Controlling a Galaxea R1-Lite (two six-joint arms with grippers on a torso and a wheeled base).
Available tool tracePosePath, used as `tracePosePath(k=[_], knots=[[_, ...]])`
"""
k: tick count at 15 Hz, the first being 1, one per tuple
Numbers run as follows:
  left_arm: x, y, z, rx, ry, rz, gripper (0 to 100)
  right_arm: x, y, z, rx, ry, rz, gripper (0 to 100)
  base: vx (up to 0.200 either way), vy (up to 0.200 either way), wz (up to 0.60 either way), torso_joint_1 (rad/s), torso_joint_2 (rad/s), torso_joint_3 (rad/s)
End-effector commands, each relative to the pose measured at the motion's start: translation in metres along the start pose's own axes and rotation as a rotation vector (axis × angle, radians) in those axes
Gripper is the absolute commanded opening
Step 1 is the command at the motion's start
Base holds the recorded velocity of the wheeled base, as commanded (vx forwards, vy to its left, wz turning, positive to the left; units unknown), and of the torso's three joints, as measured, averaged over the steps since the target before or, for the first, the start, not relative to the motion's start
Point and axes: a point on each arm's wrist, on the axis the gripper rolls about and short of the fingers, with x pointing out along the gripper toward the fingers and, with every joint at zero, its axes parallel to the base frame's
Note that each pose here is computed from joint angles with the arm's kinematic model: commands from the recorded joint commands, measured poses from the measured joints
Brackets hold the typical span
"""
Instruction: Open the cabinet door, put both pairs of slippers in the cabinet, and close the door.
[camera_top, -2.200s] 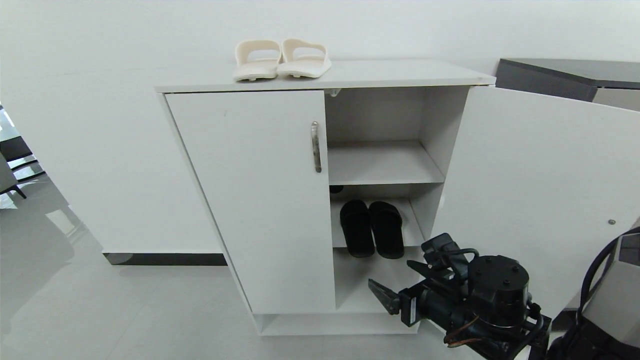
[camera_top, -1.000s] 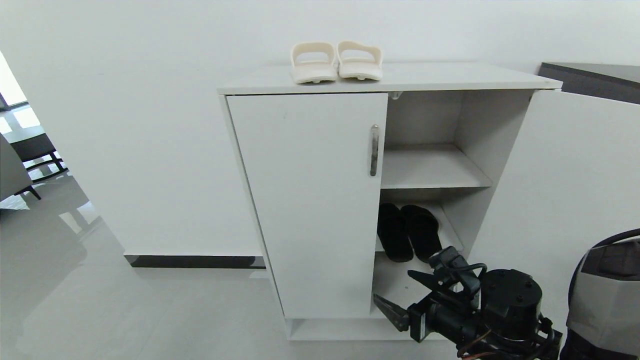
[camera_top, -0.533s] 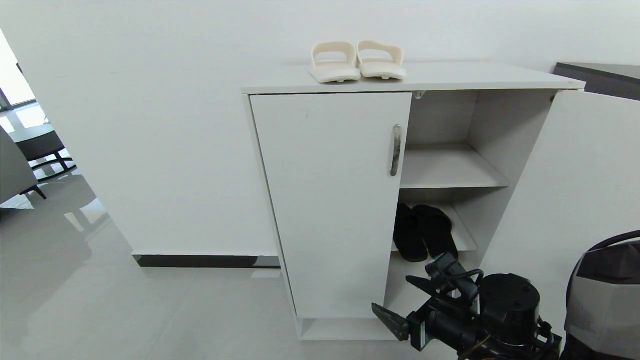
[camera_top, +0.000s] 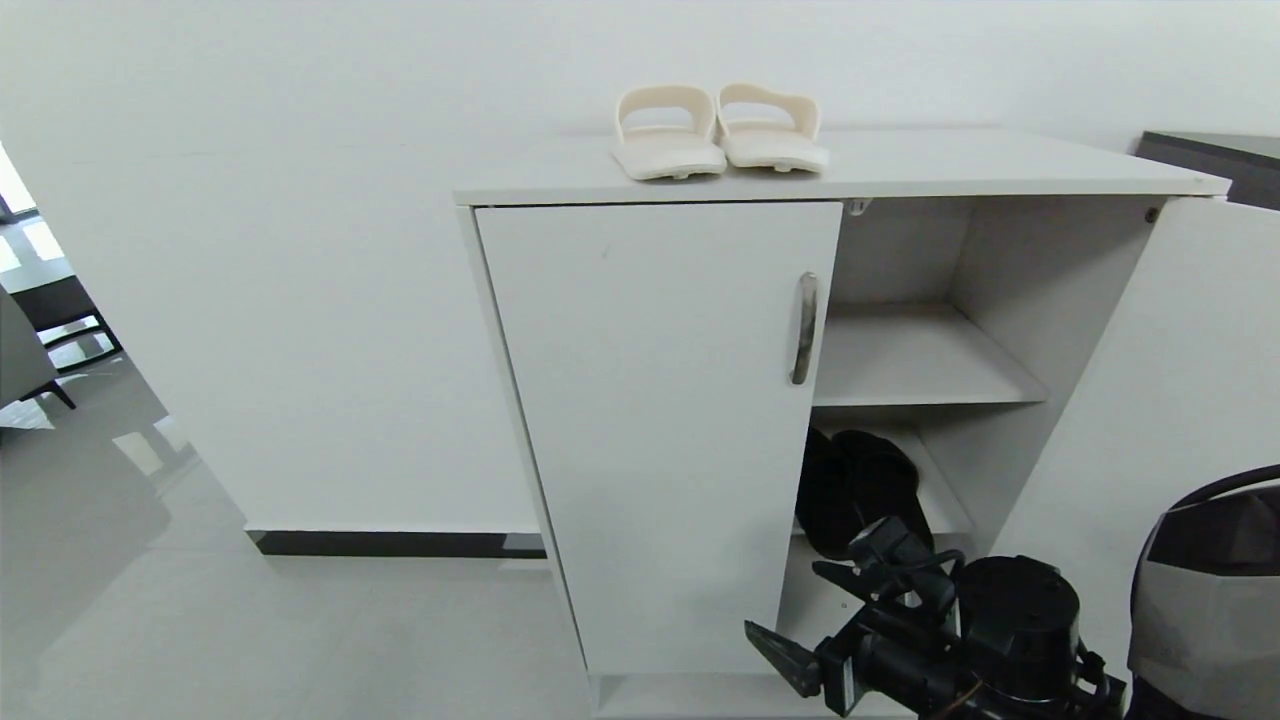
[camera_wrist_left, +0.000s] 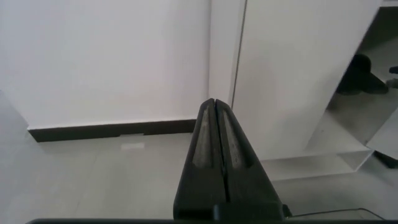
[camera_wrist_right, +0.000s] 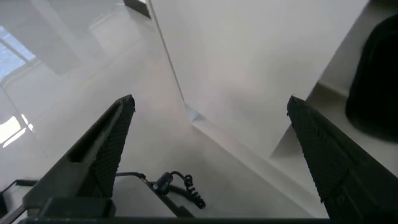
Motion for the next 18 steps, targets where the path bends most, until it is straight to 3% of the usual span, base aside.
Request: tracePosePath(k=[1, 8, 17, 18], knots=[[0.0, 0.0, 0.0, 0.0, 0.002, -0.001, 0, 0.0, 0.0, -0.001, 0.0, 0.002, 0.001, 100, 0.2, 0.0, 0.0, 0.002, 0.0, -0.002], [0.0, 0.0, 0.0, 0.0, 0.002, 0.001, 0, 0.0, 0.0, -0.001, 0.0, 0.004, 0.001, 100, 0.029, 0.0, 0.0, 0.007, -0.02, -0.018], [0.0, 0.0, 0.0, 0.0, 0.002, 0.001, 0, -0.003, 0.003, -0.005, -0.005, 0.024, 0.015, 100, 0.0, 0.0, 0.0, 0.157, -0.43, -0.269], [0.0, 0.0, 0.0, 0.0, 0.002, 0.001, 0, -0.012, 0.004, -0.009, -0.004, 0.06, 0.084, 100, 0.0, 0.0, 0.0, 0.183, -0.47, -0.281]])
